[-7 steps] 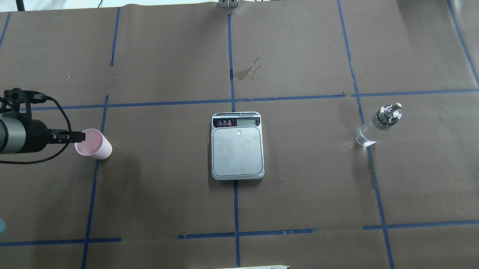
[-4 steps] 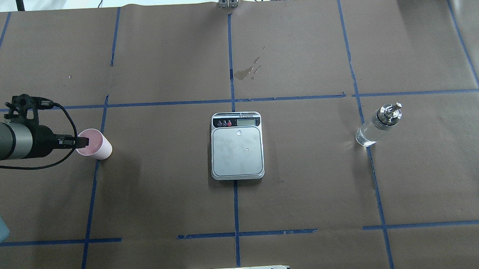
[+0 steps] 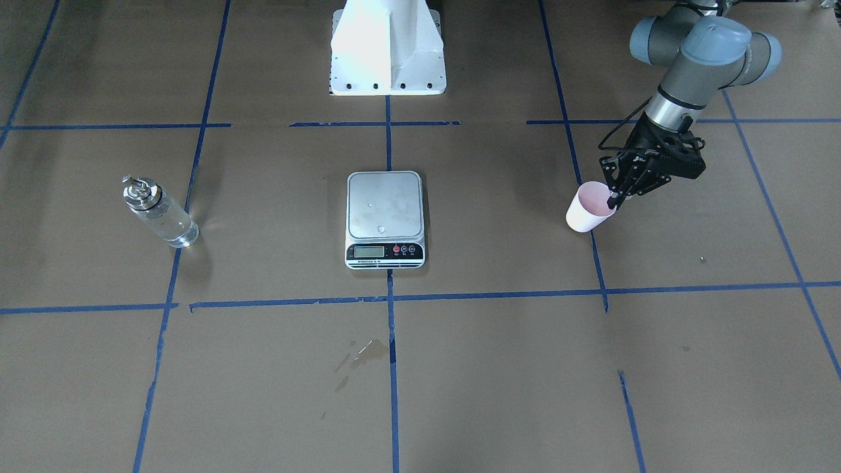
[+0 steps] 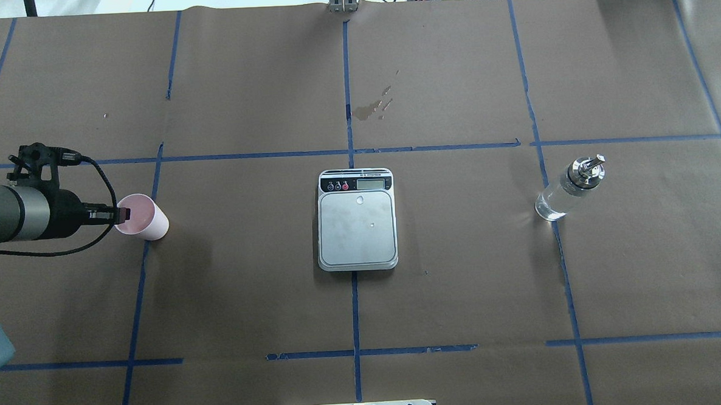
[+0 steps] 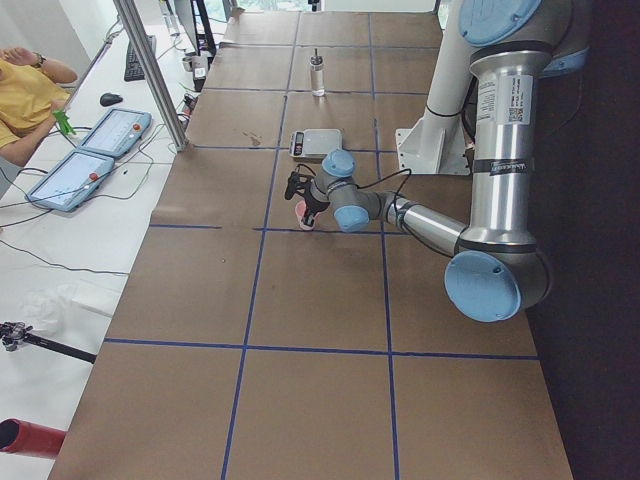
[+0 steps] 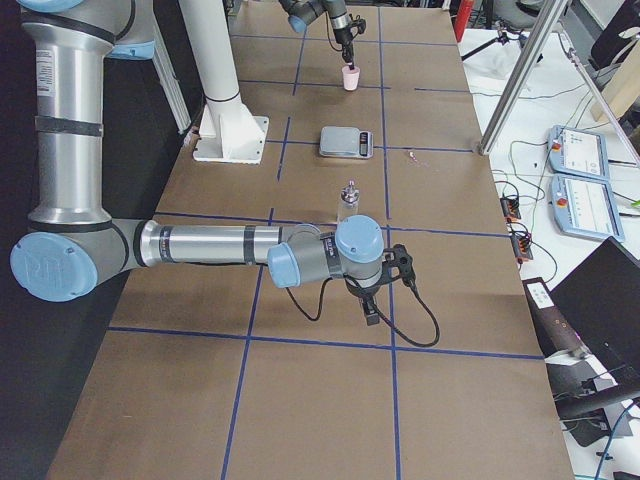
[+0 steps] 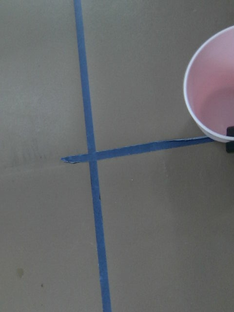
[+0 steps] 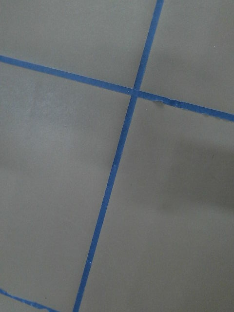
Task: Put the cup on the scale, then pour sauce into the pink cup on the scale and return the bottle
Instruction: 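Carry the pink cup with the left gripper onto the scale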
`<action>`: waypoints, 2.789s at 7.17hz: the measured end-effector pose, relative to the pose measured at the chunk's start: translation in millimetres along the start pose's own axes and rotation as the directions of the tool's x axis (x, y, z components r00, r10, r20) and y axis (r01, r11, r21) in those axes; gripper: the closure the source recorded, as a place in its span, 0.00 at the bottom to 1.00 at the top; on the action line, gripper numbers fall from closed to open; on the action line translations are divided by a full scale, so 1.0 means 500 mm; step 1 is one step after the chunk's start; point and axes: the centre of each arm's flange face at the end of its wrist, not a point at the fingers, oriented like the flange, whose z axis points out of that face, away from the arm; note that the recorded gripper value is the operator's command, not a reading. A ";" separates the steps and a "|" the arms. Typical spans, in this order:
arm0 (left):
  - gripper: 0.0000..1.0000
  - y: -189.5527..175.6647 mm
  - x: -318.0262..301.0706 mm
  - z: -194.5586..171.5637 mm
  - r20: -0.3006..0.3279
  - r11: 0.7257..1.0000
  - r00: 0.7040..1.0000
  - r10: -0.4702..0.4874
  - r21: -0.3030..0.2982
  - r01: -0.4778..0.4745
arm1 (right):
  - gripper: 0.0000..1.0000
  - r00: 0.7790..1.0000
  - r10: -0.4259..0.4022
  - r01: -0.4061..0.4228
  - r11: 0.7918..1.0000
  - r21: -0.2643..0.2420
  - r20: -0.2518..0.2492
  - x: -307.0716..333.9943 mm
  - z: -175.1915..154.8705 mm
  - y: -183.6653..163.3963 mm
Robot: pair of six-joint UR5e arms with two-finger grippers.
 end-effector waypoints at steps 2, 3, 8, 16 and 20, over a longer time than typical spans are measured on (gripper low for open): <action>1.00 -0.038 0.054 0.000 -0.001 1.000 1.000 -0.001 0.004 0.001 | 0.00 1.000 -0.001 0.001 1.000 0.001 0.000 -0.001 -0.001 0.000; 1.00 -0.075 0.110 0.003 0.004 1.000 1.000 -0.004 0.002 0.004 | 0.00 1.000 -0.001 0.001 1.000 0.001 0.000 -0.001 -0.001 0.000; 1.00 -0.206 0.507 -0.008 0.017 0.995 0.996 -0.084 -0.051 0.085 | 0.00 1.000 0.002 -0.002 1.000 -0.001 0.000 0.001 0.001 0.001; 0.76 -0.103 0.742 0.054 0.009 0.994 0.997 -0.082 -0.077 0.082 | 0.00 1.000 0.005 -0.005 1.000 -0.002 0.002 0.001 0.001 0.001; 0.00 -0.096 0.749 0.051 0.002 0.994 0.997 -0.076 -0.077 0.076 | 0.00 1.000 0.008 -0.008 1.000 -0.005 0.002 0.003 0.003 0.010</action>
